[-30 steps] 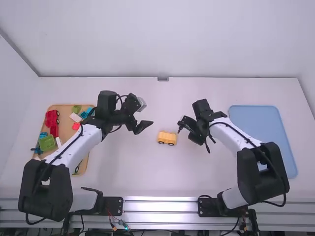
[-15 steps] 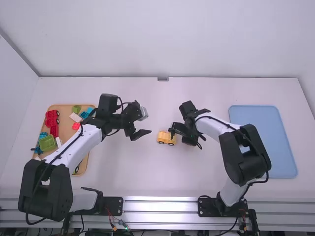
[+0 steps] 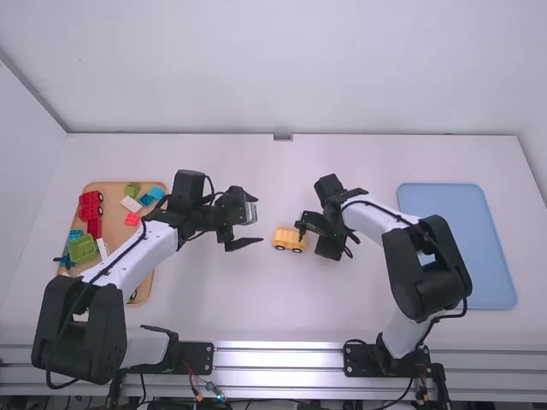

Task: Assemble lego blocks to make yellow taxi

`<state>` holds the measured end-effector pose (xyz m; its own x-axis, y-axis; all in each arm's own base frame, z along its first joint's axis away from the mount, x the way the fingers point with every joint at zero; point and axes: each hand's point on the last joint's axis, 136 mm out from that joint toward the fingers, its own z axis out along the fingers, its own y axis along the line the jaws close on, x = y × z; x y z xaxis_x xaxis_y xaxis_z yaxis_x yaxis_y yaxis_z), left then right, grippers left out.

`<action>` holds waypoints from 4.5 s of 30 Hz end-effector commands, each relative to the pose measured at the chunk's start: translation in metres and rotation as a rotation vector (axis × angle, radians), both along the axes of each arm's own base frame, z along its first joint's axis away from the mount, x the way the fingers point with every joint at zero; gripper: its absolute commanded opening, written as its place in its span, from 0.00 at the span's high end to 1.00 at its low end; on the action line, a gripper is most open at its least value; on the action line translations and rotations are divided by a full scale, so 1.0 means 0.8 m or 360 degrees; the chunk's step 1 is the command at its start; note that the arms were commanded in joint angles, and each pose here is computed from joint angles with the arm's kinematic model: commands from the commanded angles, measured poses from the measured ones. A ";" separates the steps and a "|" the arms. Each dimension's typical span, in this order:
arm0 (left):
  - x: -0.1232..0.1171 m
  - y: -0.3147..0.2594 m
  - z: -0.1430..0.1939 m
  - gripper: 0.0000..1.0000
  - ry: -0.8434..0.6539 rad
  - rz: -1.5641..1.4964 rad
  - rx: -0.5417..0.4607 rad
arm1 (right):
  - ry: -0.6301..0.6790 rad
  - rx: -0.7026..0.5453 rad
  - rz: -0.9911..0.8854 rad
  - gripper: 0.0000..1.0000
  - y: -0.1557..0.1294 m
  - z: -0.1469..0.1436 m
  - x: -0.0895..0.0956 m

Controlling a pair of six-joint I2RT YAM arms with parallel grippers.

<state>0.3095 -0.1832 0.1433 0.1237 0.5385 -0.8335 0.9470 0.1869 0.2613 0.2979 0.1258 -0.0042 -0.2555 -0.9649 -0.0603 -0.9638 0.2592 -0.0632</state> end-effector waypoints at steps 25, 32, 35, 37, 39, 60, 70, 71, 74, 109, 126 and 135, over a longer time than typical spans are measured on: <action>-0.001 -0.049 -0.088 0.01 0.0073 -0.0522 -0.0424 | -0.0240 0.1156 0.0003 0.02 -0.008 0.042 0.016; -0.002 -0.064 -0.103 0.01 0.0161 -0.0557 -0.0429 | -0.0361 0.1376 0.0131 0.00 -0.006 0.025 -0.006; -0.003 -0.066 -0.102 0.00 0.0163 -0.0567 -0.0430 | -0.0378 0.1435 0.0145 0.00 -0.015 0.014 -0.004; -0.003 -0.066 -0.102 0.01 0.0162 -0.0567 -0.0430 | -0.0373 0.1470 0.0147 0.00 -0.016 0.010 -0.002; -0.003 -0.064 -0.103 0.01 0.0173 -0.0560 -0.0431 | -0.0354 0.1496 0.0128 0.02 -0.021 -0.002 0.006; -0.003 -0.067 -0.112 0.01 0.0178 -0.0541 -0.0366 | -0.0286 0.1535 0.0205 0.80 -0.032 -0.029 -0.003; 0.007 -0.088 -0.147 0.01 0.0140 -0.0507 -0.0236 | -0.0321 0.1678 0.0243 0.86 -0.013 0.051 -0.007; 0.011 -0.090 -0.151 0.01 0.0142 -0.0490 -0.0233 | -0.0323 0.1659 0.0272 0.87 -0.010 0.059 -0.009; 0.020 -0.092 -0.157 0.01 0.0131 -0.0462 -0.0260 | -0.0349 0.1593 0.0354 0.89 0.004 0.077 -0.012; 0.008 -0.072 -0.240 0.59 0.0395 -0.0102 -0.0105 | -0.0161 0.1581 0.0463 0.95 0.105 0.044 -0.015; 0.005 -0.062 -0.229 0.74 0.0403 0.0003 -0.0053 | -0.0137 0.1671 0.0477 0.96 0.116 0.052 -0.018; 0.004 -0.065 -0.234 0.78 0.0449 -0.0100 0.0051 | -0.0113 0.1771 0.0470 0.96 0.123 0.038 -0.013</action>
<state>0.3235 -0.2437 -0.0150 -0.0358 0.4822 -0.8753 0.9950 0.0987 0.0136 0.2891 0.2209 0.0221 0.0243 -0.4340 -0.9006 -0.9997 -0.0119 -0.0212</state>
